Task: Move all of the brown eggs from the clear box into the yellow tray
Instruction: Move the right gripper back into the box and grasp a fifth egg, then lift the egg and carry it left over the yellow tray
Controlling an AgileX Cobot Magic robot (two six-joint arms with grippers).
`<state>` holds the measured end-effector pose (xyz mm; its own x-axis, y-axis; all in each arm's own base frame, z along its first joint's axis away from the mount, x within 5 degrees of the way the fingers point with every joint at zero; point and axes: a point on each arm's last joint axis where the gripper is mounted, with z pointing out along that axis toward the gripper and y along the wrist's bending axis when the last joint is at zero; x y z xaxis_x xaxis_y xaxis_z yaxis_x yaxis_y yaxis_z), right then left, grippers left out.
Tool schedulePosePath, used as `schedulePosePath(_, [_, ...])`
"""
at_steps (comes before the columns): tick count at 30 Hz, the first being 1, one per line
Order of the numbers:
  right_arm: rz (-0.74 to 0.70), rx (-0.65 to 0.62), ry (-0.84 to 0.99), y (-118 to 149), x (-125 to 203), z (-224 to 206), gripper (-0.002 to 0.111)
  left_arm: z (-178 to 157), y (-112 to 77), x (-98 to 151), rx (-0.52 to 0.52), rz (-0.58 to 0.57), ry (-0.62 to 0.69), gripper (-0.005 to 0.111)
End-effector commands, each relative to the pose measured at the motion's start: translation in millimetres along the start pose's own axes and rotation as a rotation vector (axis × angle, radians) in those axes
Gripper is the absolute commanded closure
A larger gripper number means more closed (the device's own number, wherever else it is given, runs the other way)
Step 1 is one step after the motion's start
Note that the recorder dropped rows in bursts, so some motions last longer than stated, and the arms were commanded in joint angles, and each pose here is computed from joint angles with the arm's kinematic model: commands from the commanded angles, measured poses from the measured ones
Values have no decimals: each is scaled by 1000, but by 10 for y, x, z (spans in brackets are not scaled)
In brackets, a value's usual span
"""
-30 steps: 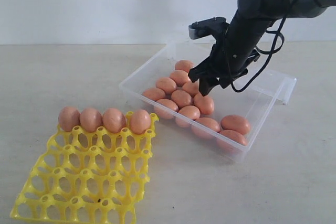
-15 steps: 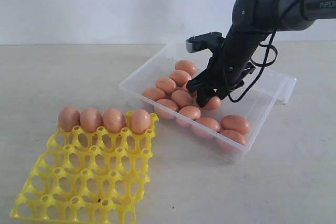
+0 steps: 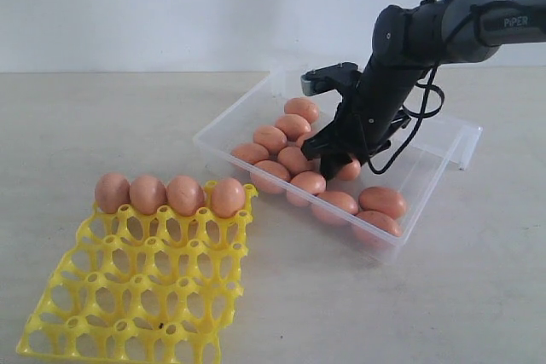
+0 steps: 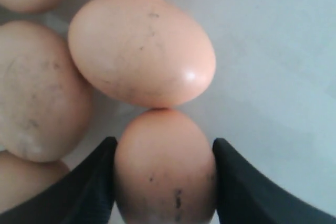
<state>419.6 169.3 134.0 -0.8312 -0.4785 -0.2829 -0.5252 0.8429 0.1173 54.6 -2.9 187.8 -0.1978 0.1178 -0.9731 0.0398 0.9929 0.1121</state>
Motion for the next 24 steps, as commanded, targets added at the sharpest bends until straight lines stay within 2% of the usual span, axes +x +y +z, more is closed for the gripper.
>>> schedulePosePath(1, [77, 19, -35, -26, -26, 50, 109, 1, -2, 2, 3, 7, -7, 111])
schedulePosePath(6, [230, 9, -9, -8, 2, 4, 109, 1, -2, 2, 3, 7, -7, 111])
schedulePosePath(12, [280, 37, -125, 44, 171, -270, 109, 1, -2, 2, 3, 7, -7, 111])
schedulePosePath(15, [251, 56, -249, 191, 345, -548, 109, 1, -2, 2, 3, 7, -7, 111])
schedulePosePath(18, [121, 79, -394, 427, 573, -900, 109, 1, -2, 2, 3, 7, -7, 111])
schedulePosePath(24, [11, 77, -822, 902, 1023, -1454, 109, 1, -2, 2, 3, 7, -7, 111])
